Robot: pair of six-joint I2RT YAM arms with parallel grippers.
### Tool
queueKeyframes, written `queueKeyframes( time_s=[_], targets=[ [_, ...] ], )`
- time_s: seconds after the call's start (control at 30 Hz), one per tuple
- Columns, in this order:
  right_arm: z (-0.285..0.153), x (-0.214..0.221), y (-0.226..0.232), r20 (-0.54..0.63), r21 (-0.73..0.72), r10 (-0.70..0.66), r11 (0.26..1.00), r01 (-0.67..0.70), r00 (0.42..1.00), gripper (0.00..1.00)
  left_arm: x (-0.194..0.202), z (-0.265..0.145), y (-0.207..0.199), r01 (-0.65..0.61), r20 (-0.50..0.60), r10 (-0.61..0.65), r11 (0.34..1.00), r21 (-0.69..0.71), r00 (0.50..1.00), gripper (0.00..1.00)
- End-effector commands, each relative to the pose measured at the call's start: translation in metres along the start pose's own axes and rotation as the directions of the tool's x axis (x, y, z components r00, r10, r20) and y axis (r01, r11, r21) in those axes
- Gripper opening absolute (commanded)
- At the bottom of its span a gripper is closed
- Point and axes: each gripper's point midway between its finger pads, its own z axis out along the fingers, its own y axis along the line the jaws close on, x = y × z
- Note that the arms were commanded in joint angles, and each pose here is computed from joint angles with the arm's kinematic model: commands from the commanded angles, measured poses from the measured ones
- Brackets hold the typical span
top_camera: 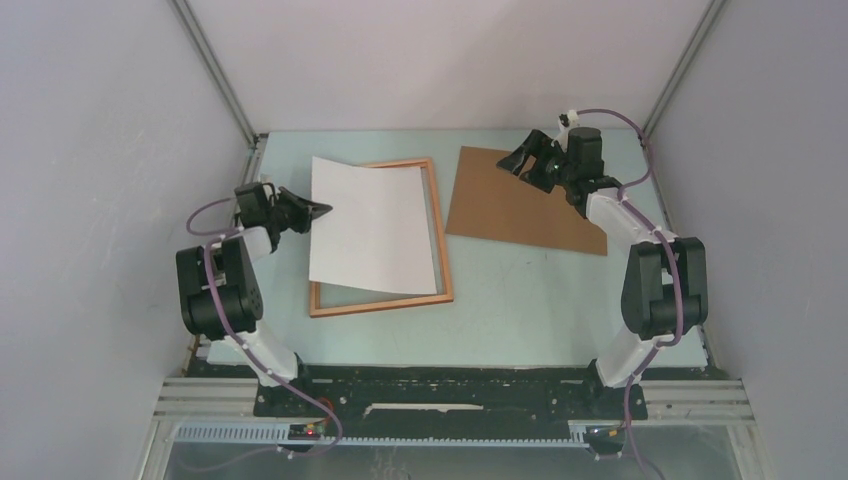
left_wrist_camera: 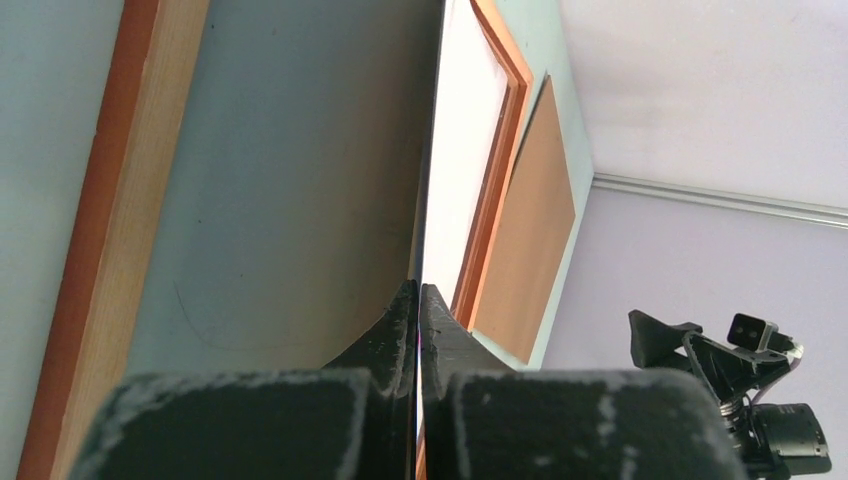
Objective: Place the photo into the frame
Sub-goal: Turn over the photo from the photo frame.
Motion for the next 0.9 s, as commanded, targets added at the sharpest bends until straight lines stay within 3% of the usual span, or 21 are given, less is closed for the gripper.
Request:
queueKeyframes(
  time_s=[0.0, 0.27, 0.7, 0.77, 0.87],
  targets=[
    [0.002, -0.007, 0.009, 0.025, -0.034, -0.02, 0.999, 0.021, 0.999, 0.88, -0.006, 0.009, -0.014, -0.052, 0.003, 0.052, 0.998, 0.036, 0.999, 0.0],
    [0.002, -0.007, 0.007, 0.023, -0.032, -0.018, 0.999, 0.019, 1.0, 0.88, 0.019, 0.026, -0.01, -0.069, -0.074, 0.072, 0.997, 0.039, 0.995, 0.0],
    [0.005, -0.004, 0.005, 0.013, -0.035, -0.011, 0.999, 0.011, 1.0, 0.87, 0.008, 0.028, 0.0, -0.103, -0.064, 0.101, 0.994, -0.026, 0.993, 0.0],
    [0.006, -0.004, 0.006, 0.013, -0.038, -0.009, 0.999, 0.01, 1.0, 0.87, 0.005, 0.026, 0.004, -0.103, -0.058, 0.101, 0.993, -0.048, 0.993, 0.07],
    [0.006, -0.004, 0.005, 0.011, -0.038, -0.01, 0.999, 0.01, 1.0, 0.87, 0.003, 0.022, 0.009, -0.112, -0.057, 0.107, 0.989, -0.096, 0.993, 0.28]
  ],
)
